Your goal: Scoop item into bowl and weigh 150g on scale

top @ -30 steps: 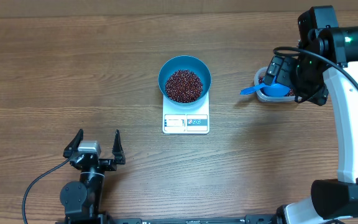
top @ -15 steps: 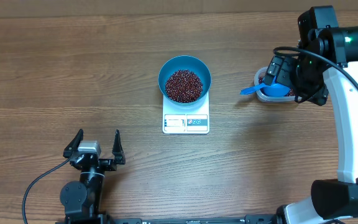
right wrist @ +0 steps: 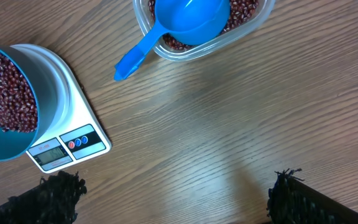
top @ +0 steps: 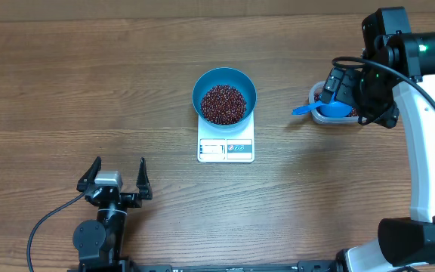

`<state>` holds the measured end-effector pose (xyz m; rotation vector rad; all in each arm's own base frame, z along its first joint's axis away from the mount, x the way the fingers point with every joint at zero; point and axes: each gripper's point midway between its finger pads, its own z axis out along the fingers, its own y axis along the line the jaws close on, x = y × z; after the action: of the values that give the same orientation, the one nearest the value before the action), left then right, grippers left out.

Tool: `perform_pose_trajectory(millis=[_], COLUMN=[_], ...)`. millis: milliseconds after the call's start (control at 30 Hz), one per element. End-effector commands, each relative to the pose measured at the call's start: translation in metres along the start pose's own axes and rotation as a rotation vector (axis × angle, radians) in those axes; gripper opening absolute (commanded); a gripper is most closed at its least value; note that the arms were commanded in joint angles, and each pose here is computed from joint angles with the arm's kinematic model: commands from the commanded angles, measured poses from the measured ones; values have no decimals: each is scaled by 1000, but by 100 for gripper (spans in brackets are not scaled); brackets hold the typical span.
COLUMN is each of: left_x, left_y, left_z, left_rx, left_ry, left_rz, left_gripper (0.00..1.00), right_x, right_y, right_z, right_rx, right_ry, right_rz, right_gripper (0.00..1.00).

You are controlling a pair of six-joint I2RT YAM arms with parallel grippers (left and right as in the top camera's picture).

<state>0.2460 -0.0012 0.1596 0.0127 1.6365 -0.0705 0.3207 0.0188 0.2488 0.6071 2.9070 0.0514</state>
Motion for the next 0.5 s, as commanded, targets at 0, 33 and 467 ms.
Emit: perform_pose_trajectory(millis=[0, 33, 467], left_x=[1, 1, 1], left_y=[2, 2, 2], left_z=[0, 0, 0], left_rx=[-11, -11, -11], left_ry=[-2, -2, -2], left_rz=[-13, -13, -13], left_gripper=[100, 100, 100], right_x=[-3, -3, -21], right_y=[0, 0, 7], right_z=[-11, -11, -10], right_rx=[-19, -18, -50], right_ry=[-36, -36, -121], right_rz=[-10, -10, -5], right_gripper=[100, 100, 100])
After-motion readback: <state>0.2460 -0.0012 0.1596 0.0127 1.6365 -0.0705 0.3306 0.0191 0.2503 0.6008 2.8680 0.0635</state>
